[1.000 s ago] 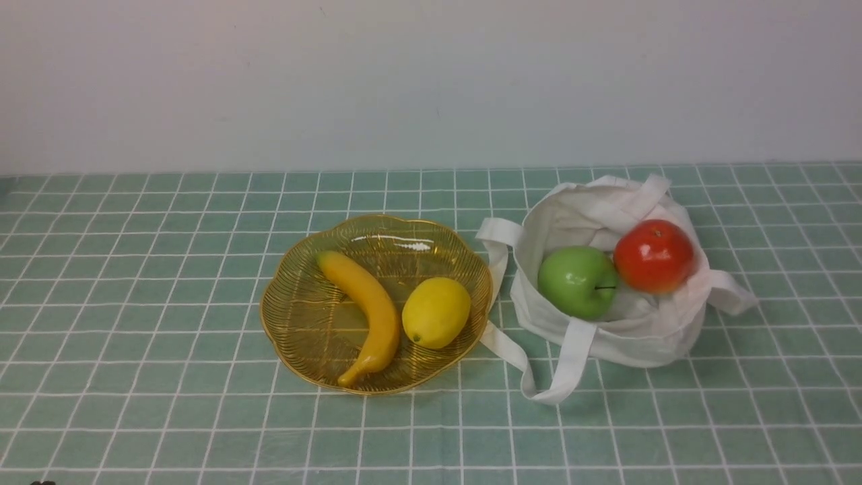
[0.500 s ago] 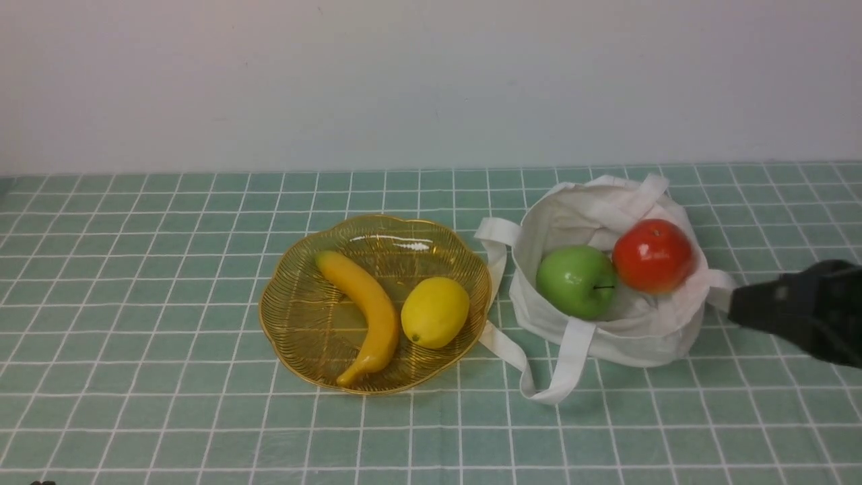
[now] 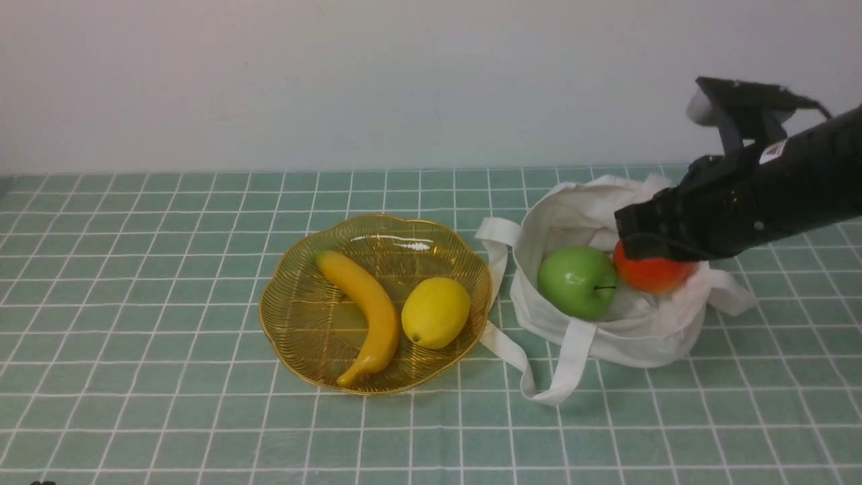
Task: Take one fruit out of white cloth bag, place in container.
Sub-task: 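Reach into the cloth bag and grasp a fruit with the right gripper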
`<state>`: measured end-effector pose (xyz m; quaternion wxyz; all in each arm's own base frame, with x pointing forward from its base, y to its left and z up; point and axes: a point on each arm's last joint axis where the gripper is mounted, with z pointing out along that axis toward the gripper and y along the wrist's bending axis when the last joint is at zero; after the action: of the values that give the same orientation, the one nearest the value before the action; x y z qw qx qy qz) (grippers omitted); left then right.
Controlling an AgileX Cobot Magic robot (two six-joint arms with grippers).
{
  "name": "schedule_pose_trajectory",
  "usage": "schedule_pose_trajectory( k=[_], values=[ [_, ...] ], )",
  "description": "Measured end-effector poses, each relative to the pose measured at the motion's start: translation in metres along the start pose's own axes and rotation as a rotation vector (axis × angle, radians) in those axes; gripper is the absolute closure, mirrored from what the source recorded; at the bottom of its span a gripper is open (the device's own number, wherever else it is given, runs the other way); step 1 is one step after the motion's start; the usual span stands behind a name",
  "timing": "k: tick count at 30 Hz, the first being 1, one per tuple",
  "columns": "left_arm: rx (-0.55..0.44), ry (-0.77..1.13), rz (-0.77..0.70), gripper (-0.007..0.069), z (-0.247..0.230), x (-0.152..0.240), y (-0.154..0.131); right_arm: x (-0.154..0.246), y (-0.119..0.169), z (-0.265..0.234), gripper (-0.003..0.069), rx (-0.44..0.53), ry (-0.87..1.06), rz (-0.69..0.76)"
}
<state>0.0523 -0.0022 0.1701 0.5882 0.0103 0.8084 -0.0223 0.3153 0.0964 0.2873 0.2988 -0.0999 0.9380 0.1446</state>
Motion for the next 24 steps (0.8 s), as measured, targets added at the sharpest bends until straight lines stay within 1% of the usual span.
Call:
schedule_pose_trajectory(
  k=[1,3,4,6,9,13,14,15,16,17,20,21,24],
  values=[
    [0.0,0.0,0.0,0.0633,0.0,0.0,0.0,-0.005,-0.005,-0.001,0.067,0.058,-0.02,0.004],
    [0.0,0.0,0.0,0.0633,0.0,0.0,0.0,-0.011,-0.012,-0.005,0.0669,0.143,-0.058,0.001],
    [0.0,0.0,0.0,0.0633,0.0,0.0,0.0,-0.012,-0.013,-0.006,0.0668,0.157,-0.062,-0.01],
    [0.0,0.0,0.0,0.0633,0.0,0.0,0.0,-0.014,-0.019,-0.006,0.0659,0.226,-0.078,-0.019],
    [0.0,0.0,0.0,0.0633,0.0,0.0,0.0,-0.014,-0.023,-0.002,0.0638,0.257,-0.068,-0.037],
    [0.0,0.0,0.0,0.0633,0.0,0.0,0.0,-0.012,-0.026,0.01,0.0569,0.265,-0.038,-0.035],
    [0.0,0.0,0.0,0.0633,0.0,0.0,0.0,-0.011,-0.027,0.015,0.0521,0.265,-0.032,-0.035],
    [0.0,0.0,0.0,0.0633,0.0,0.0,0.0,-0.011,-0.027,0.019,0.0488,0.264,-0.03,-0.034],
    [0.0,0.0,0.0,0.0633,0.0,0.0,0.0,-0.011,-0.028,0.023,0.042,0.263,-0.029,-0.031],
    [0.0,0.0,0.0,0.0633,0.0,0.0,0.0,-0.012,-0.028,0.023,0.042,0.262,-0.031,-0.032],
    [0.0,0.0,0.0,0.0633,0.0,0.0,0.0,-0.011,-0.03,0.031,0.0244,0.267,-0.024,-0.031],
    [0.0,0.0,0.0,0.0633,0.0,0.0,0.0,-0.011,-0.031,0.033,0.0205,0.272,-0.021,-0.038],
    [0.0,0.0,0.0,0.0633,0.0,0.0,0.0,-0.01,-0.031,0.035,0.0129,0.276,-0.014,-0.043]
  ],
)
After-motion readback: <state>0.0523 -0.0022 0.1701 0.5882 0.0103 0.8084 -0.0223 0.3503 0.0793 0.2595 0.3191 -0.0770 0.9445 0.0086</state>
